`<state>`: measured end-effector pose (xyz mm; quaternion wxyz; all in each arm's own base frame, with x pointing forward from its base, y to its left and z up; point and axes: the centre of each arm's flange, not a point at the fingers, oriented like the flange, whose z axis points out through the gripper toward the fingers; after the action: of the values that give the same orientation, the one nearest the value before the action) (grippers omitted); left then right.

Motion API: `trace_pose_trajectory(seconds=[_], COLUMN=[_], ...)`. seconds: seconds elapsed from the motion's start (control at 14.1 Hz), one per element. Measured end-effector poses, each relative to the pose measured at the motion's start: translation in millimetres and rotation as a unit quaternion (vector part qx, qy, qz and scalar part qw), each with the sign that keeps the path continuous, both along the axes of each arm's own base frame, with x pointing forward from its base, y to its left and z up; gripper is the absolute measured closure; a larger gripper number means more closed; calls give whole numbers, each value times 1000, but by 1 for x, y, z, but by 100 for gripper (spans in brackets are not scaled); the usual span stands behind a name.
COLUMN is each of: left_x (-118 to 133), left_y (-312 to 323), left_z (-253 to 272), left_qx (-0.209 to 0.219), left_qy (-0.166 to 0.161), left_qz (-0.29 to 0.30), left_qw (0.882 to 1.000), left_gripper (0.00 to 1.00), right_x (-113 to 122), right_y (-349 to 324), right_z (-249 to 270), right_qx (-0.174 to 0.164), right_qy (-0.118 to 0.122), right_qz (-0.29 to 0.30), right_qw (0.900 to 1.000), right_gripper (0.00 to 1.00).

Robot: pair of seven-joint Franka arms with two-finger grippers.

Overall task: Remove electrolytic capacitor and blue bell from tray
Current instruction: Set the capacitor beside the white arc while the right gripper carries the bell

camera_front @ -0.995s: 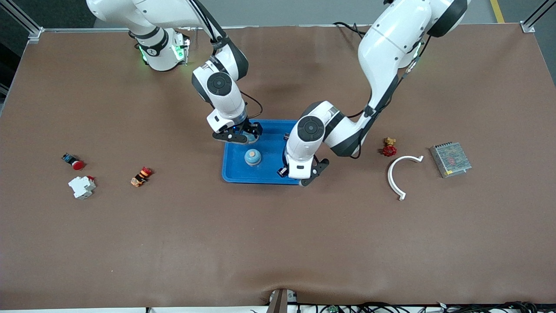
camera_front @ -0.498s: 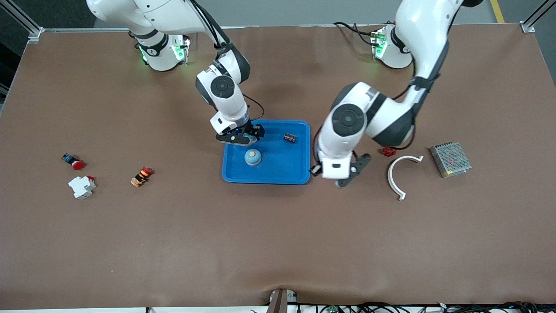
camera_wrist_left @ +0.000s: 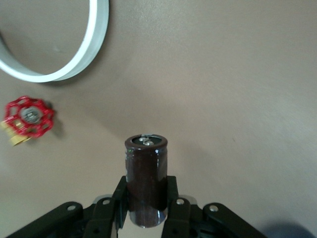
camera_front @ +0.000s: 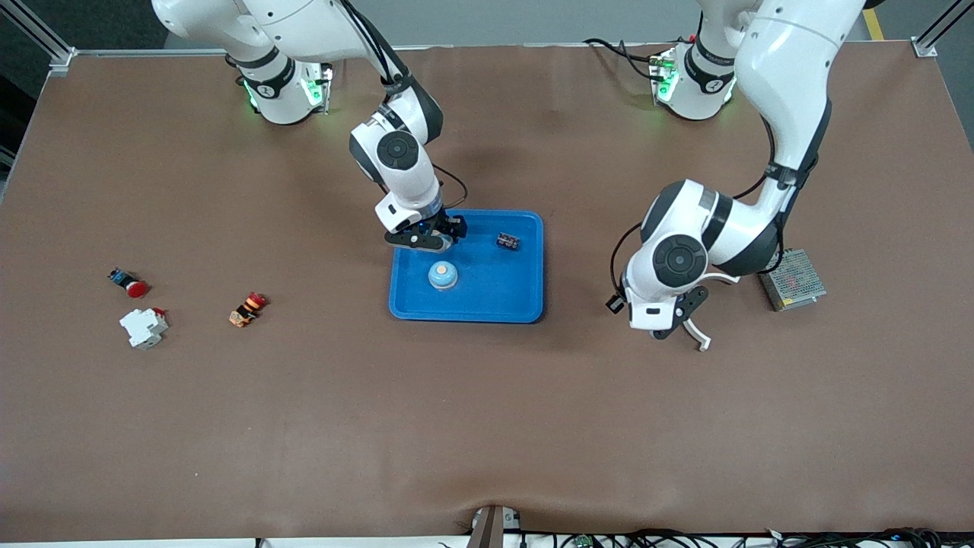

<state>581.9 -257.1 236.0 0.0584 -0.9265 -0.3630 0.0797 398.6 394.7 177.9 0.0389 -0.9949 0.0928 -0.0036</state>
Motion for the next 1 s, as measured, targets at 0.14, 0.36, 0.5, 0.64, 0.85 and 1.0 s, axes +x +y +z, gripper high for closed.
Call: trace_pose_trajectory(seconds=[0.14,0.36,0.5,0.64,0.85,1.0], left_x=[0,3,7,9,11,15], left_y=[9,24,35,42,41,38], left_z=[-28,-47,-49,-50,-48,-43], left_qx=[8,13,15,15,14,13], left_qy=[-4,1,1,2,-1,-8], left_qz=[-8,-4,5,10,13,23], left_qw=[1000,1000,1000,1000,1000,1000], left_gripper=[67,67,67,66,45,25], right_x=[1,6,11,17,43,77], right_y=[0,1,3,0,-34,-89], right_z=[1,5,14,30,68,102], right_qx=[1,4,2,-10,-26,-24], right_qy=[-1,-5,-4,11,34,40], right_qz=[-1,-3,-4,-2,21,45], right_qw=[1000,1000,1000,1000,999,998], right_gripper=[26,33,33,33,33,33])
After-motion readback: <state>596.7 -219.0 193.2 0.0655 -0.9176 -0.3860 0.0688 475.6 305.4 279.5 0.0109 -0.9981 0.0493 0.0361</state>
